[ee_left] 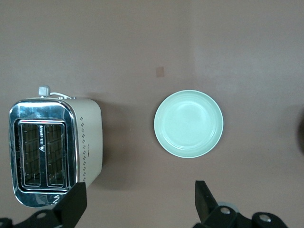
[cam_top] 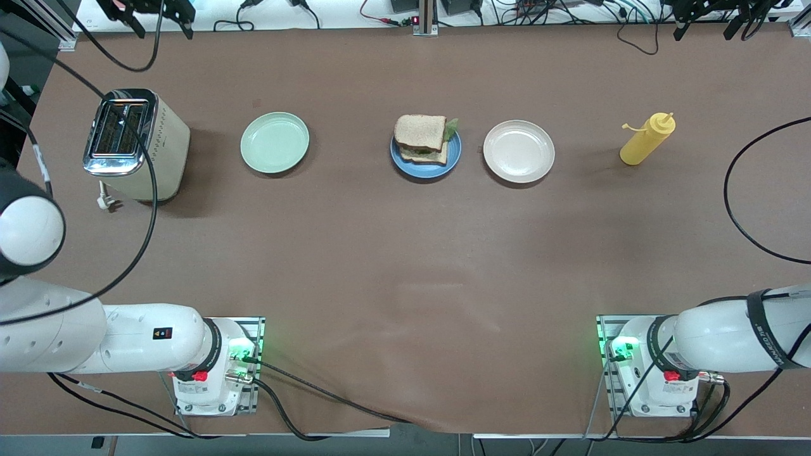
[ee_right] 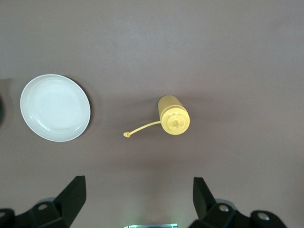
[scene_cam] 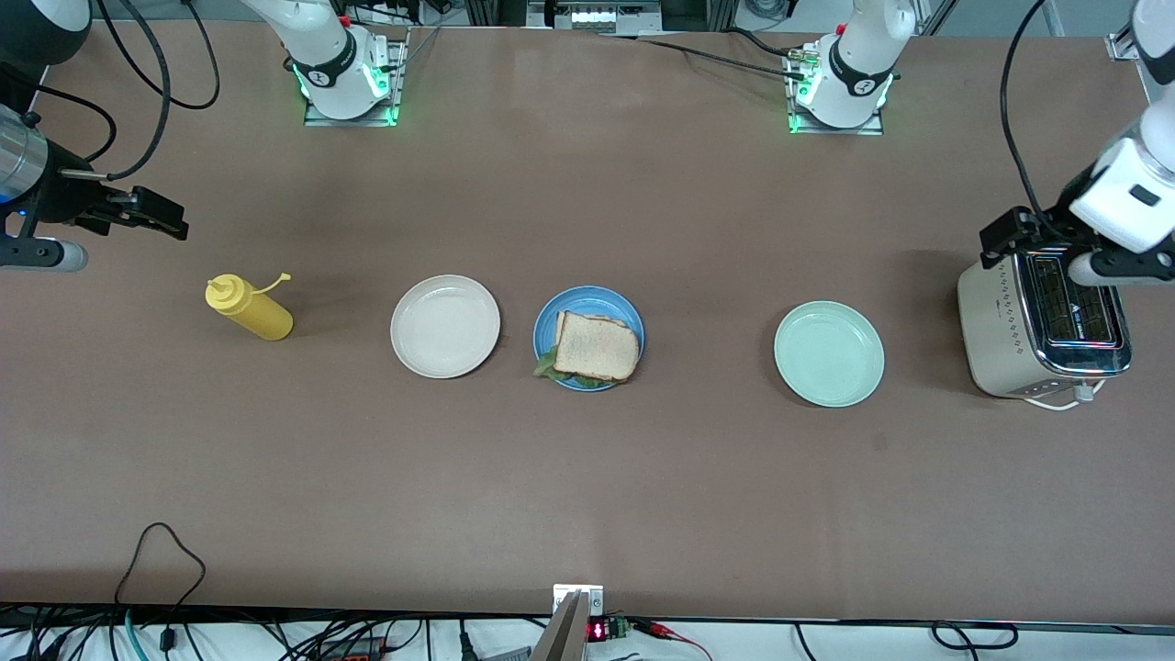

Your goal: Make sandwich in blue plate with both arms

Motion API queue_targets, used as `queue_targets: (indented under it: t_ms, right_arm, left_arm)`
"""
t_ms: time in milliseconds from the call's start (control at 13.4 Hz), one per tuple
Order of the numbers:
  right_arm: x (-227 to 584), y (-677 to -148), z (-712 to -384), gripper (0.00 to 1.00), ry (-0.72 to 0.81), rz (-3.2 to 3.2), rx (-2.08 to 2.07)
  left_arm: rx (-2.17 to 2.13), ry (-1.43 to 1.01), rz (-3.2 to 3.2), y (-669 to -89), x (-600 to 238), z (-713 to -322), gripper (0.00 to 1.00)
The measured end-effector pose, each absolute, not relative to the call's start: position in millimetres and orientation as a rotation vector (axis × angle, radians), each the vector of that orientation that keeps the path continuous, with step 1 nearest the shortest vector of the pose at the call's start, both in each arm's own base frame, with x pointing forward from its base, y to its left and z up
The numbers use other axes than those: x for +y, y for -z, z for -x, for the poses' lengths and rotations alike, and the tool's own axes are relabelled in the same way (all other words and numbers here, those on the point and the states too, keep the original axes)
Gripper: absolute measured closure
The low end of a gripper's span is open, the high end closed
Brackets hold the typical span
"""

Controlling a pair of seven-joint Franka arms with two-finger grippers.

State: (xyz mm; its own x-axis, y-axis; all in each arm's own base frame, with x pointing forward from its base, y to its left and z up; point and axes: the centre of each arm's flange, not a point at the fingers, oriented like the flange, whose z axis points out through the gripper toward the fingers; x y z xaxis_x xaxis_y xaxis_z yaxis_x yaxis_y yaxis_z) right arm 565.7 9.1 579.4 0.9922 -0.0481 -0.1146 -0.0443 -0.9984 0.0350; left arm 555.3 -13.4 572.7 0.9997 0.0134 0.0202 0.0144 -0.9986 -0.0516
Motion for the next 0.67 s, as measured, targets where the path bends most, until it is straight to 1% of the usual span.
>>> queue_targets:
  t_ms: [298, 446, 669]
  right_arm:
    - [8, -579, -566, 0.0, 0.182, -3.103, -0.076]
    - [7, -579, -565, 0.0, 0.182, -3.103, -0.077]
    - [7, -579, -565, 0.0, 0.183, -3.103, -0.077]
  left_arm:
    - [-0.06, 0.023, 3.106, -576, -5, -520, 0.0]
    - [-0.067, 0.03, 3.106, -584, -4, -511, 0.0]
    - [-0.065, 0.015, 3.106, -585, -4, -508, 0.0]
